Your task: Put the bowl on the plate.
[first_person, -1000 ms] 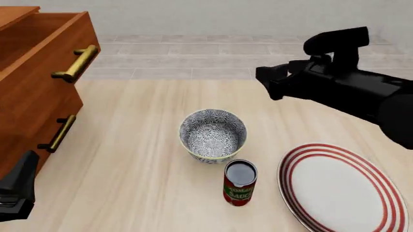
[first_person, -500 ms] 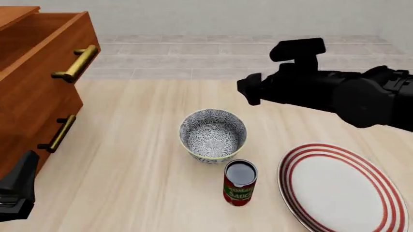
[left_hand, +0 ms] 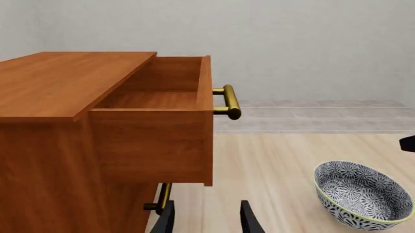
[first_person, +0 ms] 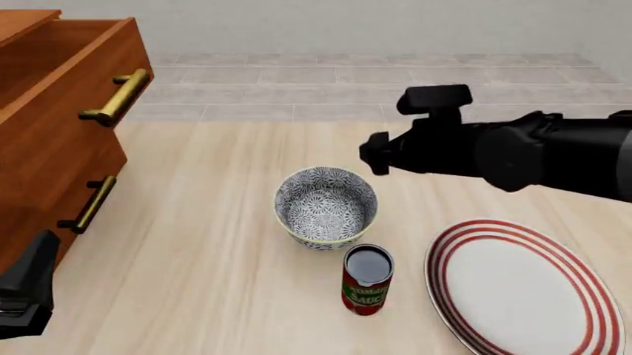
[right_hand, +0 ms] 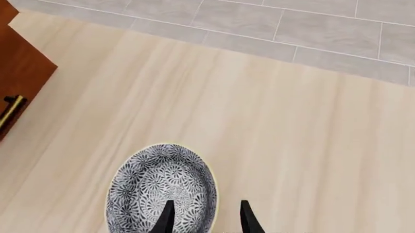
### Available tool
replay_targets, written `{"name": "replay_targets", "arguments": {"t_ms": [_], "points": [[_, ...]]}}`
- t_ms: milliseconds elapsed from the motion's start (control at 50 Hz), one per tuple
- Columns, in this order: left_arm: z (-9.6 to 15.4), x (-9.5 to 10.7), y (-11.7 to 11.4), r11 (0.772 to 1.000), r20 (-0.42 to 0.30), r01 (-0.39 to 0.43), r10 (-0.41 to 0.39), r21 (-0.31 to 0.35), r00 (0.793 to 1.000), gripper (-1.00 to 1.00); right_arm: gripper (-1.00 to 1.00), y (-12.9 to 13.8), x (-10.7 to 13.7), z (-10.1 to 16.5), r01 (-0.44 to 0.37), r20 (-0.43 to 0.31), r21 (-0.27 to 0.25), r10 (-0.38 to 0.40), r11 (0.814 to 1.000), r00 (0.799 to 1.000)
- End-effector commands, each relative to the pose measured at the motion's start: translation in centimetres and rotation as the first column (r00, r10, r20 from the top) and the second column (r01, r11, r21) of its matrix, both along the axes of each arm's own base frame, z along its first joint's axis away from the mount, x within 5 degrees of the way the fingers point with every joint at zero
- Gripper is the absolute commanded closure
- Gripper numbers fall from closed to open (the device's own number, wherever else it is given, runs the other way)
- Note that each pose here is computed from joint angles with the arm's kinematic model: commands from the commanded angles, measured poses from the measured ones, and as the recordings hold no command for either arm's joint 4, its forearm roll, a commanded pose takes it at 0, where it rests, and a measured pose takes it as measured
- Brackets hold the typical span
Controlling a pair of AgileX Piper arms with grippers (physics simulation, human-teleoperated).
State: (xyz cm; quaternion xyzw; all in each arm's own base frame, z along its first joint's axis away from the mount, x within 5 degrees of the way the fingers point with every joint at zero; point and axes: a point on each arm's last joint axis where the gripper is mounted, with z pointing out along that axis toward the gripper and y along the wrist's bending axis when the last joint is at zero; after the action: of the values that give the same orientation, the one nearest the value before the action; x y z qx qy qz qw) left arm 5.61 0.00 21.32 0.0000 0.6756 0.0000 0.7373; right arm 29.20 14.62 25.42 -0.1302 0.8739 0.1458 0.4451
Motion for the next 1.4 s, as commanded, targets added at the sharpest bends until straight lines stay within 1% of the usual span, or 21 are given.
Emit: {"name": "replay_targets", "arguments": {"t_ms": [20, 380, 720, 1400], "points": [[0.0, 0.0, 0.0, 1.0, 0.0, 0.0, 0.0, 0.0, 1.0, -1.0, -1.0, -0.1, 0.6, -1.5, 0.017, -0.04, -0.01, -0.018, 1.0, 0.999], [0.0, 0.0, 0.0, 1.0, 0.0, 0.0, 0.0, 0.0, 1.0, -1.0, -1.0, 0.2, 1.4, -4.3, 0.028, -0.088, -0.022, -0.03, 0.999, 0.996], [0.0, 0.0, 0.0, 1.0, 0.0, 0.0, 0.0, 0.0, 1.0, -1.0, -1.0, 1.1, 1.4, -6.4, 0.022, -0.115, -0.011, -0.023, 1.0, 0.993], [0.0, 0.0, 0.0, 1.0, 0.0, 0.0, 0.0, 0.0, 1.0, -1.0, -1.0, 1.3, 1.7, -9.3, 0.037, -0.157, -0.013, -0.038, 0.999, 0.987]]}}
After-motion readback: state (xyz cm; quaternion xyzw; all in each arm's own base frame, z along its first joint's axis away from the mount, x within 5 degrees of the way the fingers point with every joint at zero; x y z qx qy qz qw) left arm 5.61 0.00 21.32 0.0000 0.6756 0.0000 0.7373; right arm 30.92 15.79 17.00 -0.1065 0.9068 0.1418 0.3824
